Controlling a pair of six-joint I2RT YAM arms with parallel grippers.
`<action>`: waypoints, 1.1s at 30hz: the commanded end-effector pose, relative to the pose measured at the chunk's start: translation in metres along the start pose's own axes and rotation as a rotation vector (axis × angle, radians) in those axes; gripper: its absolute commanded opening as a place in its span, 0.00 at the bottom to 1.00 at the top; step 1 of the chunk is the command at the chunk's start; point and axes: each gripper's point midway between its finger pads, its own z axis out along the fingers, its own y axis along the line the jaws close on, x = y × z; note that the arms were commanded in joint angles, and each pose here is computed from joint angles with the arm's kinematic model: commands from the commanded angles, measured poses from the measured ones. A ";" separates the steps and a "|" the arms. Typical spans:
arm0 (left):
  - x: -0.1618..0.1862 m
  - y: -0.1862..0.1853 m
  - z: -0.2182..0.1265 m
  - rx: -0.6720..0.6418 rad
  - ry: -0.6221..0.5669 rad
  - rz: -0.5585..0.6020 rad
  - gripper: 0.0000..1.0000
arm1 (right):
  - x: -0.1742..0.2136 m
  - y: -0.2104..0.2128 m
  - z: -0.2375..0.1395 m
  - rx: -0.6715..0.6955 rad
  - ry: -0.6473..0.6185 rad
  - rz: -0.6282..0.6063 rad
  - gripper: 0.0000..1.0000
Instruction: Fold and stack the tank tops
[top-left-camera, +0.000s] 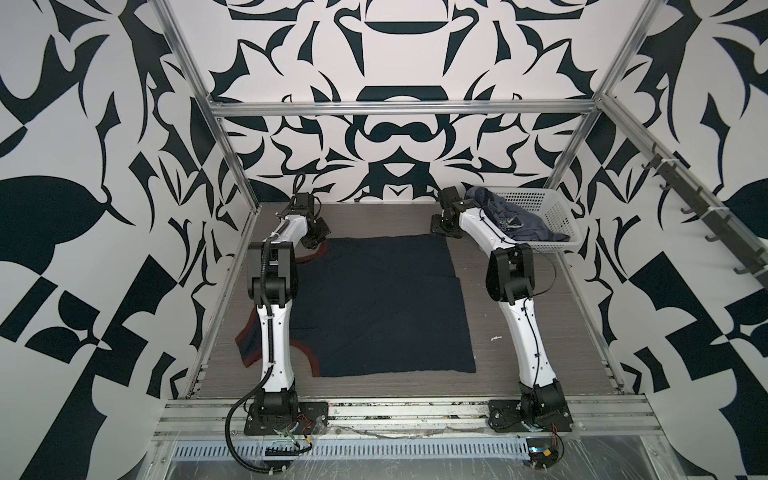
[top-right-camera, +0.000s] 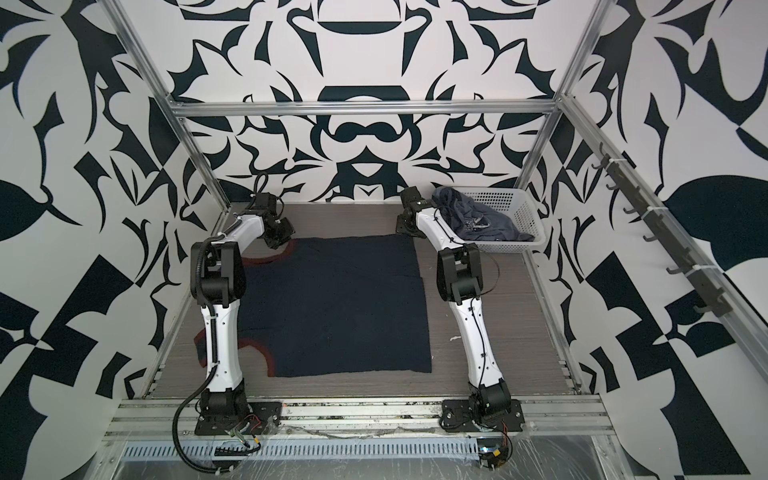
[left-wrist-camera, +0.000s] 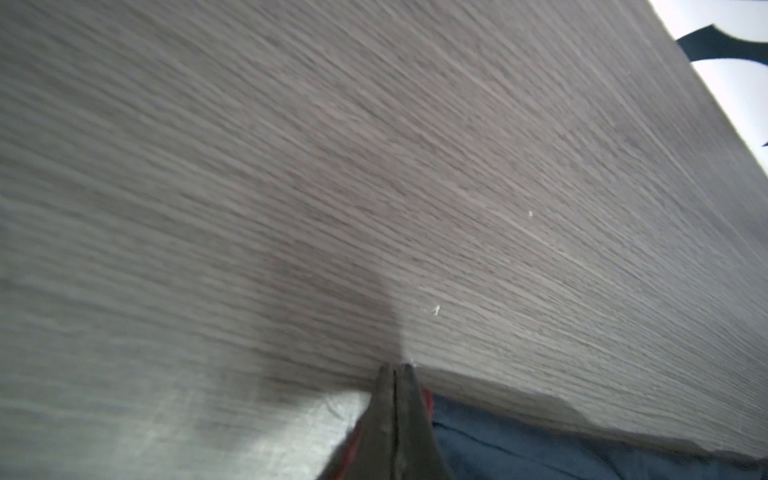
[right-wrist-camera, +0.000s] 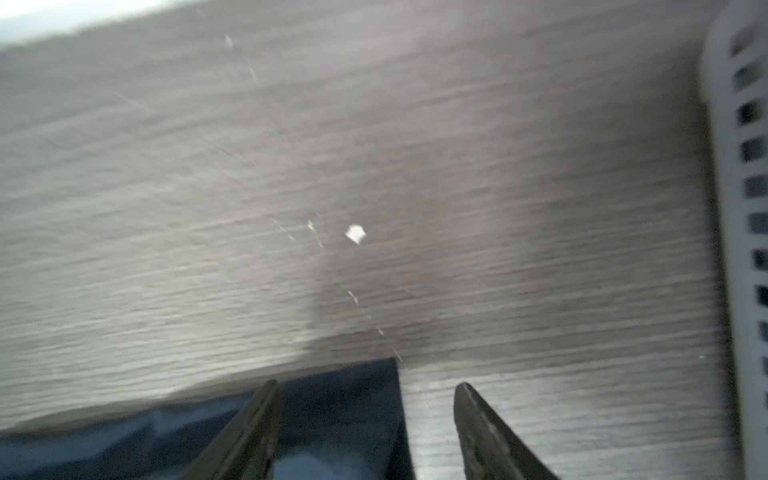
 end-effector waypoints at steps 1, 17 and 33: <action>-0.008 -0.010 -0.019 0.029 -0.025 -0.003 0.00 | -0.011 0.004 -0.014 -0.023 -0.022 -0.002 0.66; -0.015 -0.024 -0.051 0.093 -0.085 0.026 0.00 | -0.038 0.009 -0.063 -0.051 -0.123 -0.045 0.04; 0.023 -0.025 -0.118 0.140 -0.170 0.062 0.00 | 0.008 0.001 -0.137 -0.182 -0.215 -0.048 0.00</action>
